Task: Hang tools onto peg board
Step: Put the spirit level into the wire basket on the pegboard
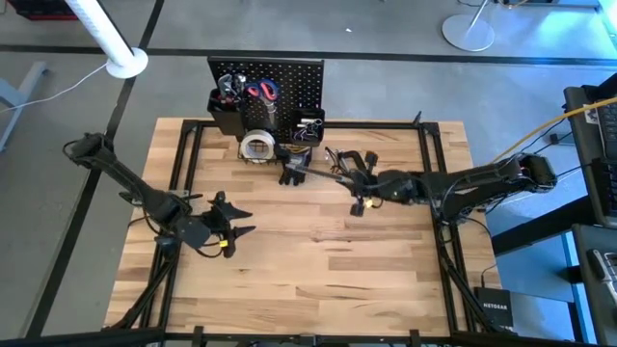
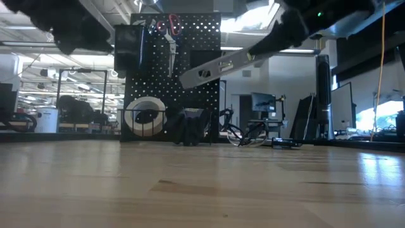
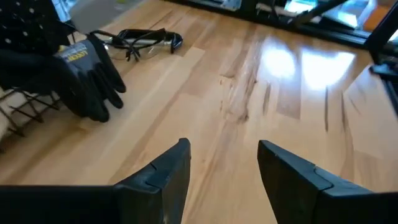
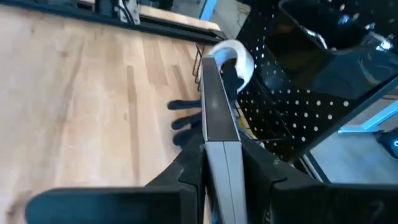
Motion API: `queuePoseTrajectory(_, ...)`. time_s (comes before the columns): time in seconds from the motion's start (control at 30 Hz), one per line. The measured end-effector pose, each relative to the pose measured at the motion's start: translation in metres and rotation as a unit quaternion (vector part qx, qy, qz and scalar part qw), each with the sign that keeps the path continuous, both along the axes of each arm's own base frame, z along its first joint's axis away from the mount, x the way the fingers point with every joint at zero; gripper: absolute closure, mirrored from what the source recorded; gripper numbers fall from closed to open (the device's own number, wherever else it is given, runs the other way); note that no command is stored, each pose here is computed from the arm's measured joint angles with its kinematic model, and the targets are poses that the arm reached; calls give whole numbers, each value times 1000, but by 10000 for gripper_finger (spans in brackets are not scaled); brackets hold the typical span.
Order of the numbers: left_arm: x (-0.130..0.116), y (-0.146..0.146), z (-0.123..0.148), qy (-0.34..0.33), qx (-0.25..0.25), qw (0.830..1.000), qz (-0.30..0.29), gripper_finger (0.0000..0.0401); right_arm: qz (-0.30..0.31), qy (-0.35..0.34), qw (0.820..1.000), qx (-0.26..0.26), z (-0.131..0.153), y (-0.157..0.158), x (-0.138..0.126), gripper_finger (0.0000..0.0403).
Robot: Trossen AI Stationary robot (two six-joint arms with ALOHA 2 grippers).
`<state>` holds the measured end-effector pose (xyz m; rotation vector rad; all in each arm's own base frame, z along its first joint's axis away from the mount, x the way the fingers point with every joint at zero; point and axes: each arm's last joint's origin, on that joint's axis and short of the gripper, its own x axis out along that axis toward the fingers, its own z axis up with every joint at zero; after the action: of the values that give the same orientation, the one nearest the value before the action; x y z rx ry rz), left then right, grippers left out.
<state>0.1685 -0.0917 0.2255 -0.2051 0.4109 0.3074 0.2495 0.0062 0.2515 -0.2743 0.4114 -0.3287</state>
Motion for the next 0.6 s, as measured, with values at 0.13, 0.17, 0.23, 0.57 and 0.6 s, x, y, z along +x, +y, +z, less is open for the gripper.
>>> queuePoseTrajectory(0.13, -1, 2, -17, -38, 0, 999, 15, 226, 4, 18, 1000, 0, -4, -25, 2, 338)
queuePoseTrajectory(0.17, -2, 3, -20, -44, 0, 999, 19, 226, 5, 26, 1000, -1, -6, -30, 3, 338)
queuePoseTrajectory(0.23, -2, 3, -21, -52, -2, 998, 20, 226, 0, 24, 1000, -2, -8, -41, 6, 338)
queuePoseTrajectory(0.57, -2, 3, -22, -53, -7, 998, 24, 226, 7, 33, 999, -4, -24, -84, 14, 337)
queuePoseTrajectory(0.6, -2, 3, -22, -54, -9, 998, 24, 226, 6, 33, 999, -3, -26, -88, 14, 337)
